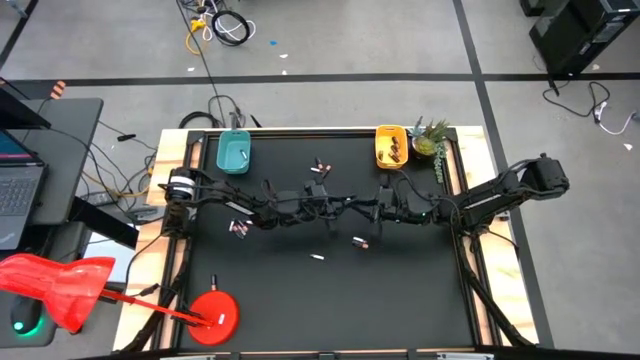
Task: Sort batteries
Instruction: Put the silver battery into the blue bin
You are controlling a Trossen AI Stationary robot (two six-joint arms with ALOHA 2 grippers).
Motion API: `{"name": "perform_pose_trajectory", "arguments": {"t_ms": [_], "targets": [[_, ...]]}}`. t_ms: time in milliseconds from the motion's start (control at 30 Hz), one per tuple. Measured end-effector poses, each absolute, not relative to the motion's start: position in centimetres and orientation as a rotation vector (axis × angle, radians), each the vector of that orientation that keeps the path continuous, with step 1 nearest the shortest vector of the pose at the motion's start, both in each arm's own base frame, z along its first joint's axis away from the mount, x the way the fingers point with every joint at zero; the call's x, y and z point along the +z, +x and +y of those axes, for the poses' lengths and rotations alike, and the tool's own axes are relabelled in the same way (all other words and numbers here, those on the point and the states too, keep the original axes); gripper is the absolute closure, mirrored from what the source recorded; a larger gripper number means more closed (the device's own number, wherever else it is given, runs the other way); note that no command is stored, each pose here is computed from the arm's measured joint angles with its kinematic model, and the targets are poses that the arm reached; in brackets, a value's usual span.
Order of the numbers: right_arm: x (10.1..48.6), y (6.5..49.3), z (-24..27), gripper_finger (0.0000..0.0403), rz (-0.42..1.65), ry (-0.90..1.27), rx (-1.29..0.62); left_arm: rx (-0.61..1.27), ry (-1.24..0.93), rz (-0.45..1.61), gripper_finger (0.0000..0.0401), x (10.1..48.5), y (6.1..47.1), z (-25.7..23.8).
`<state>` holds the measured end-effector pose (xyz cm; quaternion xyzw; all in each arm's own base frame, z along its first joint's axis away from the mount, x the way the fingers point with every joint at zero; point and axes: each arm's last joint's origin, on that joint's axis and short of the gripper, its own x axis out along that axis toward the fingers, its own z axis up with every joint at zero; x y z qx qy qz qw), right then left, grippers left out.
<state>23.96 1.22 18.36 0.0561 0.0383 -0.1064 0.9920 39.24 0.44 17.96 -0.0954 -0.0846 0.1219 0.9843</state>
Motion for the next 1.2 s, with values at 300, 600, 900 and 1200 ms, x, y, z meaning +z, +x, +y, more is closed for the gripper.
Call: {"name": "perform_pose_trajectory", "arguments": {"t_ms": [300,600,900,1200], "targets": [[18.0,23.9,1.2,0.0228,0.122,0.161,-0.242,0.431,-0.12,-0.101,0.0368,18.4,36.2,1.3],[17.0,23.6,1.4,0.023,0.216,0.155,-0.289,0.96,-0.081,0.089,0.0368,18.8,25.7,4.1],[17.1,23.6,2.2,0.0242,0.208,0.146,-0.258,1.326,-0.18,0.184,0.0368,16.5,18.3,7.3],[17.1,23.6,2.6,0.0243,0.21,0.143,-0.244,1.418,-0.245,0.274,0.0368,15.5,16.7,9.7]]}}
